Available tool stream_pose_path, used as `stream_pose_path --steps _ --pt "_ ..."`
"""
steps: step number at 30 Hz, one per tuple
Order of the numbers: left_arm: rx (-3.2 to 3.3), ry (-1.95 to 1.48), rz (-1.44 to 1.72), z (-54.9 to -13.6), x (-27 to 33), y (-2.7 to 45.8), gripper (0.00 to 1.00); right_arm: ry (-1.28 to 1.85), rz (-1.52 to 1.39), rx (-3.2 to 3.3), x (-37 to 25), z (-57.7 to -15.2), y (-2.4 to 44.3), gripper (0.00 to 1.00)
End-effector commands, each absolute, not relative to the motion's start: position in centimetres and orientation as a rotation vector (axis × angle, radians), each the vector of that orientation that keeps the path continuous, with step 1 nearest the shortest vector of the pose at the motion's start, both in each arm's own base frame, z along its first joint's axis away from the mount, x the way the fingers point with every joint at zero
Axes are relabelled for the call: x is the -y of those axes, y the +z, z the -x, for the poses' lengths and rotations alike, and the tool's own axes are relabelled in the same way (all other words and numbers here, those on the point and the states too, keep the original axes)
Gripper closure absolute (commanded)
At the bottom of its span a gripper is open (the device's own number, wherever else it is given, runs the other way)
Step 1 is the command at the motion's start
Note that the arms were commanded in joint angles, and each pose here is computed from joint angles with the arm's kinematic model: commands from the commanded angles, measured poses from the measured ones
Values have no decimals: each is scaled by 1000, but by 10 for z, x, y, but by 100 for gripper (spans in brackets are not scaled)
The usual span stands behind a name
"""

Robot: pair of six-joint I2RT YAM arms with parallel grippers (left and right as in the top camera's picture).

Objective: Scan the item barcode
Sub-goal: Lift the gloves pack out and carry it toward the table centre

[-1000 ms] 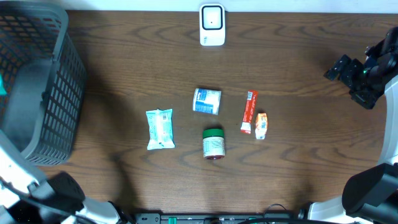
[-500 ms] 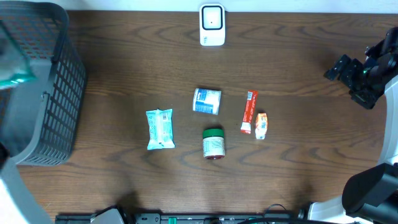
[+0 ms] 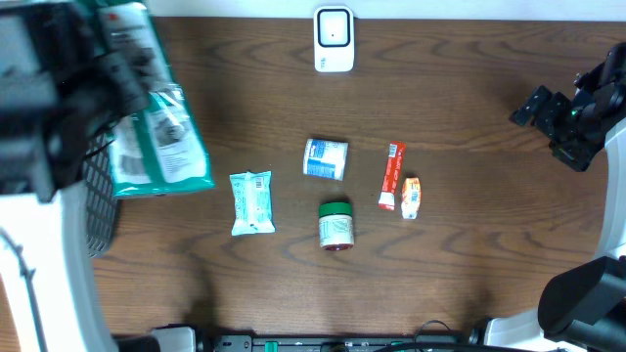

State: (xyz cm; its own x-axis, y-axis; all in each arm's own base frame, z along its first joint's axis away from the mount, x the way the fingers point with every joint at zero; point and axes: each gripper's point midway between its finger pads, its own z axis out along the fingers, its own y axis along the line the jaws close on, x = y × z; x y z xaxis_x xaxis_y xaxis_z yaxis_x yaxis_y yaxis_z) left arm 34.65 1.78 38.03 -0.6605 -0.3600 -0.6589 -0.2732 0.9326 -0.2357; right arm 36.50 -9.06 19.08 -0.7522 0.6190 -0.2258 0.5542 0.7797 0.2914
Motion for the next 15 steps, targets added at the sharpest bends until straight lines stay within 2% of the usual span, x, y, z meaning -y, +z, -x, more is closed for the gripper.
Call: stream_pose_path --steps 1,10,15 --pt "-2449 -144 421 -366 -5 343 93 293 -901 -2627 92 -366 204 1" --pt "-2759 -50 210 -416 -2 237 93 294 -901 -2627 92 -366 204 1" --pt "-2971 -33 231 -411 -2 178 93 294 -901 -2627 92 -366 204 1"
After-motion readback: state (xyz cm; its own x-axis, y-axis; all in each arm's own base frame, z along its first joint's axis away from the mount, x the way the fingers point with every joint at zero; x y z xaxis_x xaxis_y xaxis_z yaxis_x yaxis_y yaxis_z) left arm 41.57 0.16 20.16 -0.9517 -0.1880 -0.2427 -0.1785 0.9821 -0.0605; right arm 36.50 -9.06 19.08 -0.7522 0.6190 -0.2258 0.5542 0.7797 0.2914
